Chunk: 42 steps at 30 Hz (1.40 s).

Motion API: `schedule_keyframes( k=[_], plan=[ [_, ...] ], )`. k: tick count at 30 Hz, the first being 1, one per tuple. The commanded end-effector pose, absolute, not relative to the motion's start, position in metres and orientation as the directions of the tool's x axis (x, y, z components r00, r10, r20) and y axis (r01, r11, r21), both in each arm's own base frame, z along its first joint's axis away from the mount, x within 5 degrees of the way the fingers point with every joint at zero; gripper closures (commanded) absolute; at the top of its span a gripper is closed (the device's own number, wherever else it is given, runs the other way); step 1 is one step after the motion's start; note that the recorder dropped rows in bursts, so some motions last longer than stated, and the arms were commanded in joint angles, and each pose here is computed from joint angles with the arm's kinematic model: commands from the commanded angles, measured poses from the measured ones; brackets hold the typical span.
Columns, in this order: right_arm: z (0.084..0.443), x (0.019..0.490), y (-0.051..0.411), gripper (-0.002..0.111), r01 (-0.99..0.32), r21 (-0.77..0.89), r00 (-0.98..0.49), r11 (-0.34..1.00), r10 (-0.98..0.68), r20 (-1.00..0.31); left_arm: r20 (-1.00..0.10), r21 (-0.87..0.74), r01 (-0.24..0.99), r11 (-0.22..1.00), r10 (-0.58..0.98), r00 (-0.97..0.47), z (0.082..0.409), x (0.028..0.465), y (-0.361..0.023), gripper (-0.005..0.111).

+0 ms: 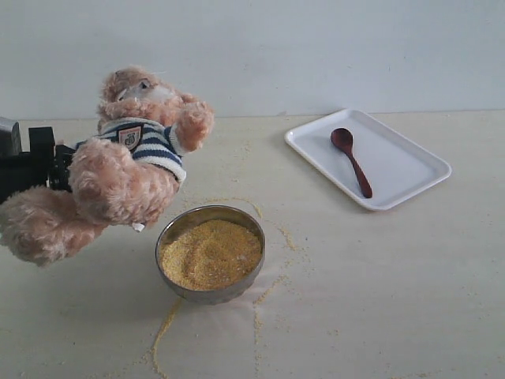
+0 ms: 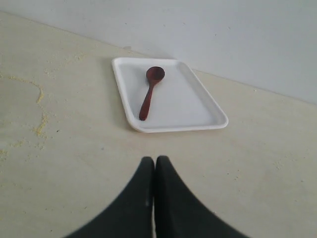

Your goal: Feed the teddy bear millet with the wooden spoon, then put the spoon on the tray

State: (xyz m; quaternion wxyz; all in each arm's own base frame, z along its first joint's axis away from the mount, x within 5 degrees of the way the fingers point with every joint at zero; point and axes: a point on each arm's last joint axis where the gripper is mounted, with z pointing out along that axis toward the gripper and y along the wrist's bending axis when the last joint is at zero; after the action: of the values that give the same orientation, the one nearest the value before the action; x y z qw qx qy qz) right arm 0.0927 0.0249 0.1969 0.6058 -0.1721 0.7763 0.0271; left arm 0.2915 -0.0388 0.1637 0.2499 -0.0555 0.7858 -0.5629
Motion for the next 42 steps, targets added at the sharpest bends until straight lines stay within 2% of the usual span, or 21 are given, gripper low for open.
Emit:
schedule_keyframes(
  k=[1,6,10,13,18,22,24,33,38,42],
  plan=[
    [0.196,0.093,0.024,0.108,-0.292,-0.158,-0.214,0.943,-0.225,-0.951,-0.349,-0.915,0.224,0.337,-0.375,-0.859,0.169,0.293,-0.039,0.102],
    [0.209,0.077,0.02,0.108,-0.264,-0.164,-0.064,0.951,-0.187,-0.98,-0.408,-0.89,0.28,0.361,-0.352,-0.842,0.169,0.293,-0.039,0.102],
    [0.224,0.059,0.015,0.108,-0.232,-0.165,0.125,0.958,-0.139,-0.982,-0.426,-0.858,0.247,0.45,-0.355,-0.832,0.161,0.296,-0.035,0.102],
    [0.228,0.052,0.014,0.108,-0.221,-0.164,0.193,0.961,-0.122,-0.974,-0.477,-0.821,0.279,0.499,-0.329,-0.815,0.159,0.297,-0.033,0.102],
    [0.226,0.052,0.014,0.108,-0.222,-0.164,0.182,0.961,-0.125,-0.975,-0.592,-0.727,0.375,0.576,-0.25,-0.766,0.156,0.299,-0.031,0.102],
    [0.224,0.053,0.014,0.108,-0.22,-0.164,0.239,0.962,-0.11,-0.965,-0.602,-0.637,0.296,0.712,-0.219,-0.768,0.144,0.303,-0.021,0.102],
    [0.218,0.054,0.014,0.108,-0.225,-0.165,0.175,0.96,-0.126,-0.976,-0.586,-0.605,0.259,0.752,-0.202,-0.784,0.139,0.302,-0.017,0.102],
    [0.216,0.054,0.014,0.108,-0.227,-0.165,0.153,0.96,-0.132,-0.979,-0.614,-0.56,0.287,0.777,-0.157,-0.774,0.132,0.304,-0.016,0.102],
    [0.216,0.054,0.014,0.108,-0.227,-0.165,0.153,0.96,-0.132,-0.979,-0.552,-0.574,0.232,0.785,-0.161,-0.818,0.107,0.304,-0.015,0.102],
    [0.216,0.054,0.014,0.108,-0.227,-0.165,0.153,0.96,-0.132,-0.979,-0.535,-0.573,0.239,0.784,-0.137,-0.834,0.093,0.304,-0.015,0.102]
  ],
)
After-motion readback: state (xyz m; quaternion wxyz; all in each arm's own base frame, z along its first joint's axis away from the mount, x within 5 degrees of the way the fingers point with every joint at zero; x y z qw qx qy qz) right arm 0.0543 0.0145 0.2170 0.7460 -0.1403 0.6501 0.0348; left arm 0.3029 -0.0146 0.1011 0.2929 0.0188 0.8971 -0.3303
